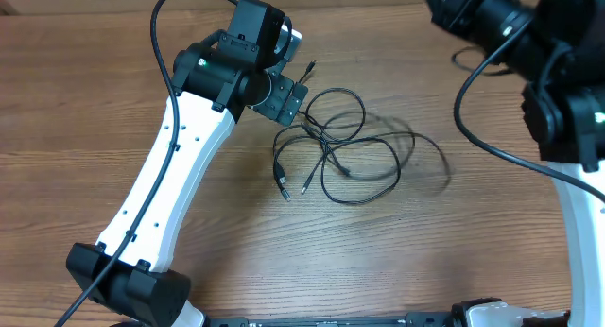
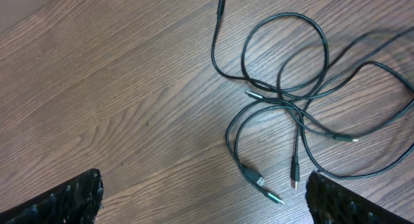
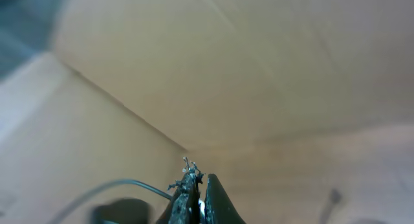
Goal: Untangle cables
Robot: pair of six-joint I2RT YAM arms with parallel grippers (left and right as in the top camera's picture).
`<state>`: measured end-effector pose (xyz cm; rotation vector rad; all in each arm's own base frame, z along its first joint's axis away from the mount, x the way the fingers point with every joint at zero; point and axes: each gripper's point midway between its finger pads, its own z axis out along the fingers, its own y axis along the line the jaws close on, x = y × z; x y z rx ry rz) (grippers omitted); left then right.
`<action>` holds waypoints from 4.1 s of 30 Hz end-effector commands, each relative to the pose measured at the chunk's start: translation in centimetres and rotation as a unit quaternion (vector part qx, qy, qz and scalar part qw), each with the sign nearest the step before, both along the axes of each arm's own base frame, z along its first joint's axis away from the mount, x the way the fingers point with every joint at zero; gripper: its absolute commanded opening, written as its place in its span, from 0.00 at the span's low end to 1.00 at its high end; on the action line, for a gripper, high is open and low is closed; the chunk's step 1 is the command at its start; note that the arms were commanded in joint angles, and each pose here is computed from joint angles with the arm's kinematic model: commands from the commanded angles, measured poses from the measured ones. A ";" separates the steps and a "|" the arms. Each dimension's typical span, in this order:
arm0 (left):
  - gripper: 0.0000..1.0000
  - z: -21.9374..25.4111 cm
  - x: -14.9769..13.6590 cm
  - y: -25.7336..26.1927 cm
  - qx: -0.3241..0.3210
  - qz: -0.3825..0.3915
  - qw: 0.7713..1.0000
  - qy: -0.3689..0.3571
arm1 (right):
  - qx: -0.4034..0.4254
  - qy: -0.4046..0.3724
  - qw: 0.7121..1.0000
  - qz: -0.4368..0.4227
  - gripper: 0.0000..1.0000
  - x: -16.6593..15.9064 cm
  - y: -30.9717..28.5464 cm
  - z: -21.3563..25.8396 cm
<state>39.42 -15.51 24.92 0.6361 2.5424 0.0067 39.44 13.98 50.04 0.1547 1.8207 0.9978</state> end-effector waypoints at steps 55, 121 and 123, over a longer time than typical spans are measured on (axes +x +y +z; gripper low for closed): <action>1.00 -0.3 0.1 0.0 -0.006 0.007 1.000 0.004 | -0.041 0.637 0.677 -0.367 0.74 -13.2 -9.3 -49.6; 0.99 -0.3 0.1 0.0 -0.006 0.007 1.000 0.004 | 0.022 0.205 0.978 -0.020 0.04 2.6 -0.4 -12.4; 1.00 -0.3 0.1 0.0 -0.006 0.007 1.000 0.004 | 0.034 0.169 0.985 -0.016 0.04 2.4 -0.3 -9.1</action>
